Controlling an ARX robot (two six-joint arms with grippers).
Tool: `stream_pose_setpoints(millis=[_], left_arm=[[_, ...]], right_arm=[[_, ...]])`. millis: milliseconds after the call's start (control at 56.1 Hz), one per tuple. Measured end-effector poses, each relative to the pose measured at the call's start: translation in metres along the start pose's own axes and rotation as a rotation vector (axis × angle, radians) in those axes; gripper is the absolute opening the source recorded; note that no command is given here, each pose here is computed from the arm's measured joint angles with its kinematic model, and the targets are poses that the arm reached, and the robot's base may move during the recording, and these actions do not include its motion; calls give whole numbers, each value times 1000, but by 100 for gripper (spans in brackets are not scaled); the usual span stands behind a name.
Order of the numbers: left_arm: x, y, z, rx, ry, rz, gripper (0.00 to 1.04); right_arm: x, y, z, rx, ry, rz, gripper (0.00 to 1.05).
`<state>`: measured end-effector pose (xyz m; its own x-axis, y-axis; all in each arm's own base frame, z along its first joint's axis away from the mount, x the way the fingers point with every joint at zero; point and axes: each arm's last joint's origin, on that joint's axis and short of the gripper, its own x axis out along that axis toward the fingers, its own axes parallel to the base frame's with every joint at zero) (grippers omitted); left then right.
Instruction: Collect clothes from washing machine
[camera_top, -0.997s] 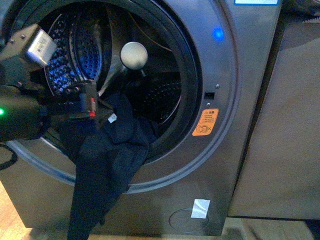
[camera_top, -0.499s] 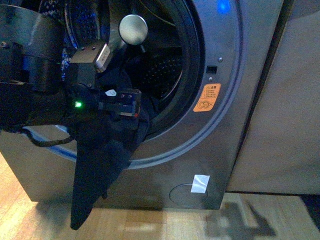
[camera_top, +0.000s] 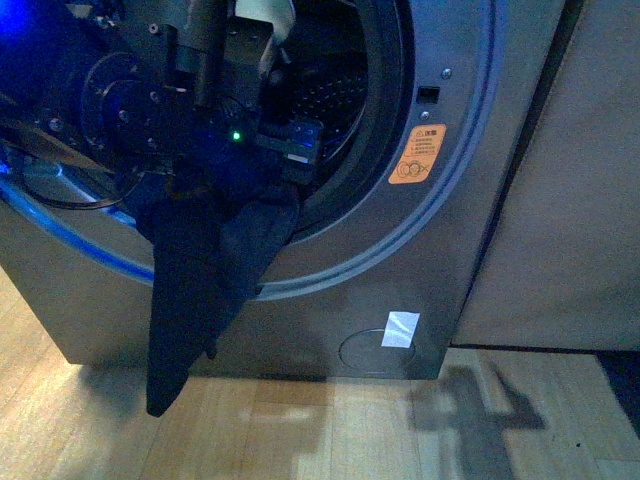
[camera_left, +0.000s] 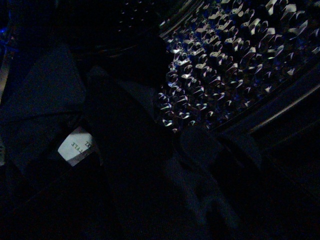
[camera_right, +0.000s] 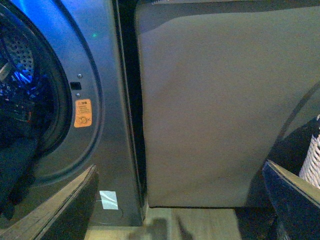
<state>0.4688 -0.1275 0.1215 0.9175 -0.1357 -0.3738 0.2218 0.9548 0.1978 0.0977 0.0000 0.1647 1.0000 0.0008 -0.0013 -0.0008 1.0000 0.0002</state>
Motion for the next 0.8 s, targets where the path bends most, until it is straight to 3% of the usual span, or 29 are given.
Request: stream_pose_setpoints(millis=[267,801], left_arm=[[26,9,-23,91,87,84,98],[31,45,-30,119,207,299,98]], right_arm=[[0,0,0,0,0,0,97],[0,0,0,0,0,0,97]])
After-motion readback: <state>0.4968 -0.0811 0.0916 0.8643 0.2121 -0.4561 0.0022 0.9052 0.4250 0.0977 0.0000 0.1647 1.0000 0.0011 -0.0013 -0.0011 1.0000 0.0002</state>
